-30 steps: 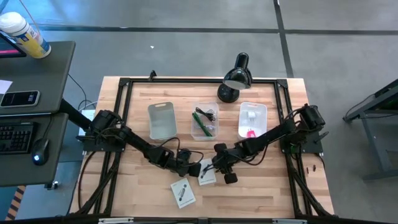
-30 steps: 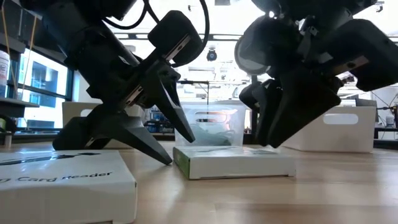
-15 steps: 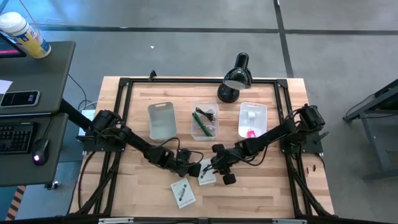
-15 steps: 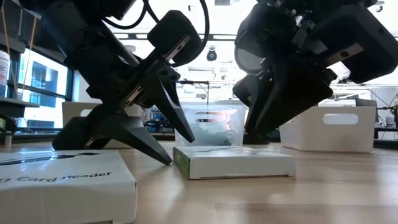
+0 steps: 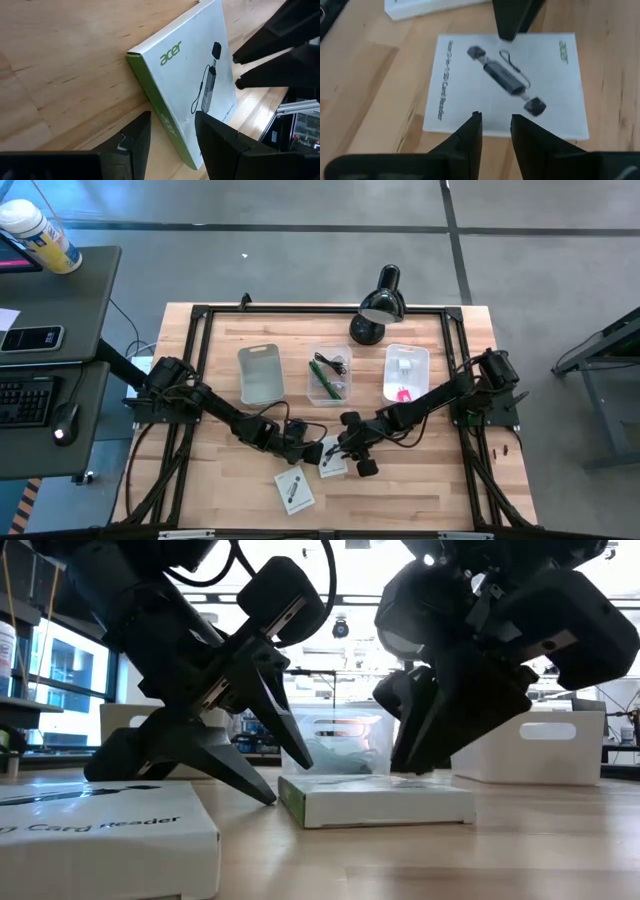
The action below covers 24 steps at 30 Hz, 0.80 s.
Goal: Pick and place items into bin
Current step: Put the top white card reader box into the gray bin
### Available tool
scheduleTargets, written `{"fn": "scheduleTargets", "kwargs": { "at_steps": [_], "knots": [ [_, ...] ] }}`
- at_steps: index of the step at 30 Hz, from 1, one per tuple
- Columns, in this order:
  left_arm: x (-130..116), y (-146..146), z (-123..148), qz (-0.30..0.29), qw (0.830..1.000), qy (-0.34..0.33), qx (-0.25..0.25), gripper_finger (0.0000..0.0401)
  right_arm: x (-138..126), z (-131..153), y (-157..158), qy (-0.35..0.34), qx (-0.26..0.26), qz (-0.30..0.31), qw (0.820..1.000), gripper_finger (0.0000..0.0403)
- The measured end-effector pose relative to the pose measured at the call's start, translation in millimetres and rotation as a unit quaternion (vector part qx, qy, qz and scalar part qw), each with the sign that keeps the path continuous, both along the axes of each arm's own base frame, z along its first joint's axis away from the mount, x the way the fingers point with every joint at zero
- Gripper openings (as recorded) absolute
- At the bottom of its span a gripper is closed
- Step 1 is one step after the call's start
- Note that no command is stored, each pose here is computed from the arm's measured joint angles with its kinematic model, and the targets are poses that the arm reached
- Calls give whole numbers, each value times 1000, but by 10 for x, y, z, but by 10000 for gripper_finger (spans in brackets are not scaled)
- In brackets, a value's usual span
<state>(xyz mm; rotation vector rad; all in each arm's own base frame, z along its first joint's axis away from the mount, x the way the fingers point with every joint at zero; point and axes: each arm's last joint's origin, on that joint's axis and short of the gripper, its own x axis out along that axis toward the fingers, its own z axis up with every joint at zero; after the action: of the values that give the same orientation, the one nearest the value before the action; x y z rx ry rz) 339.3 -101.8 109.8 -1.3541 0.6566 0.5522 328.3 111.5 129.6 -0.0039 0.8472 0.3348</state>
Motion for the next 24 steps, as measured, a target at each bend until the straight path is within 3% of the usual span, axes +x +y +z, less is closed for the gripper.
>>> {"fn": "scheduleTargets", "kwargs": {
  "at_steps": [24],
  "knots": [
    [0,0,0,0,1000,0,0,143,48,-101,20,3,18,-18,1000,94]
  ]
}}
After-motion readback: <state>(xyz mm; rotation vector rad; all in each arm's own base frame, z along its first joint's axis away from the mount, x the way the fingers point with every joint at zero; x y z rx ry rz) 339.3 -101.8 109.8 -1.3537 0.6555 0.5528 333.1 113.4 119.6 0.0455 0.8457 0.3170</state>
